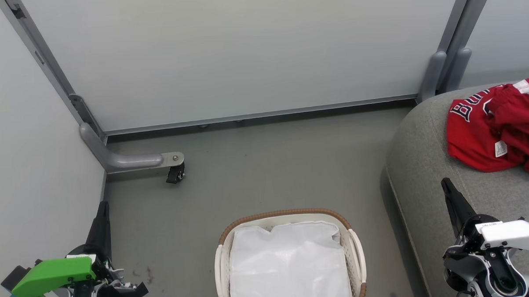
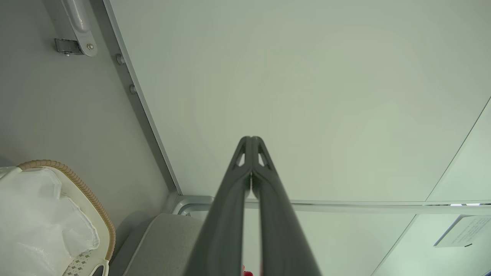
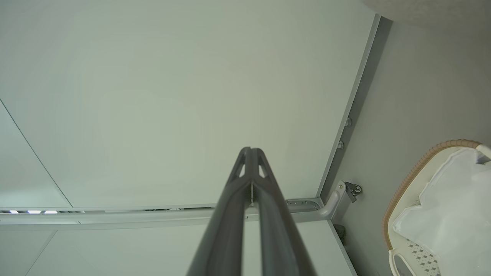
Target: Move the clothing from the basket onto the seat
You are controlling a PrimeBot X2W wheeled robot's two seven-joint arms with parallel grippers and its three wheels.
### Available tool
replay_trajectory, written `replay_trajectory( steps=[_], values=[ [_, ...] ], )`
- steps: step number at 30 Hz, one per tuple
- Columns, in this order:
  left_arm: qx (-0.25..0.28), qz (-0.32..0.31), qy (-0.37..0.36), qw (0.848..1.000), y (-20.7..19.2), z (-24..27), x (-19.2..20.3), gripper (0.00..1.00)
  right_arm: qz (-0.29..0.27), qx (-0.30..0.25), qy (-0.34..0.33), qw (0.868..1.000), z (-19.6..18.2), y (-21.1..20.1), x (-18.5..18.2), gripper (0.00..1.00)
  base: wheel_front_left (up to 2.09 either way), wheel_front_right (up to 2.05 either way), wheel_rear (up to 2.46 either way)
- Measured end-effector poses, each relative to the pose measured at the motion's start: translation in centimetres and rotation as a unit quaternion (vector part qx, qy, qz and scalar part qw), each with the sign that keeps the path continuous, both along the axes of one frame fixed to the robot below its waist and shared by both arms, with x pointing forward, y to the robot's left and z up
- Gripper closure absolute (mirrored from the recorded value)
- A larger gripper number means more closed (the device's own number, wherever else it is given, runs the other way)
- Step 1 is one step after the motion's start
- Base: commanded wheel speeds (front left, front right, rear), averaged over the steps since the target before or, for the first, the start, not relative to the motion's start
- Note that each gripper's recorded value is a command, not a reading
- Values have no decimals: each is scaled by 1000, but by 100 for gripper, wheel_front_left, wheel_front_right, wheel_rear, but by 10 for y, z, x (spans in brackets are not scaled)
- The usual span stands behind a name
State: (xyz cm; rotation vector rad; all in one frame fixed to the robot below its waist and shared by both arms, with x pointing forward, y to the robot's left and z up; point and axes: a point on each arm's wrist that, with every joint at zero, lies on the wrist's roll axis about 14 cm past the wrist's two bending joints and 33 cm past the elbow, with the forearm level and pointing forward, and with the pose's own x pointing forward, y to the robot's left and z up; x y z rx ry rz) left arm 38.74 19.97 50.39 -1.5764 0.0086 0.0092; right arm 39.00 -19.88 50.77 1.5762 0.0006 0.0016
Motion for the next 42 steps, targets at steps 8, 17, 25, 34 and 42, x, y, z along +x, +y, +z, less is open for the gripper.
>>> replay_trajectory(
  steps=[8, 17, 25, 34, 42],
  values=[
    [0, 0, 0, 1000, 0, 0, 0, 100, 0, 0, 0, 1000, 0, 0, 0, 100, 0, 0, 0],
    [0, 0, 0, 1000, 0, 0, 0, 100, 0, 0, 0, 1000, 0, 0, 0, 100, 0, 0, 0],
    [0, 0, 0, 1000, 0, 0, 0, 100, 0, 0, 0, 1000, 0, 0, 0, 100, 0, 0, 0],
    [0, 0, 0, 1000, 0, 0, 0, 100, 0, 0, 0, 1000, 0, 0, 0, 100, 0, 0, 0],
    [0, 0, 0, 1000, 0, 0, 0, 100, 0, 0, 0, 1000, 0, 0, 0, 100, 0, 0, 0]
  ],
)
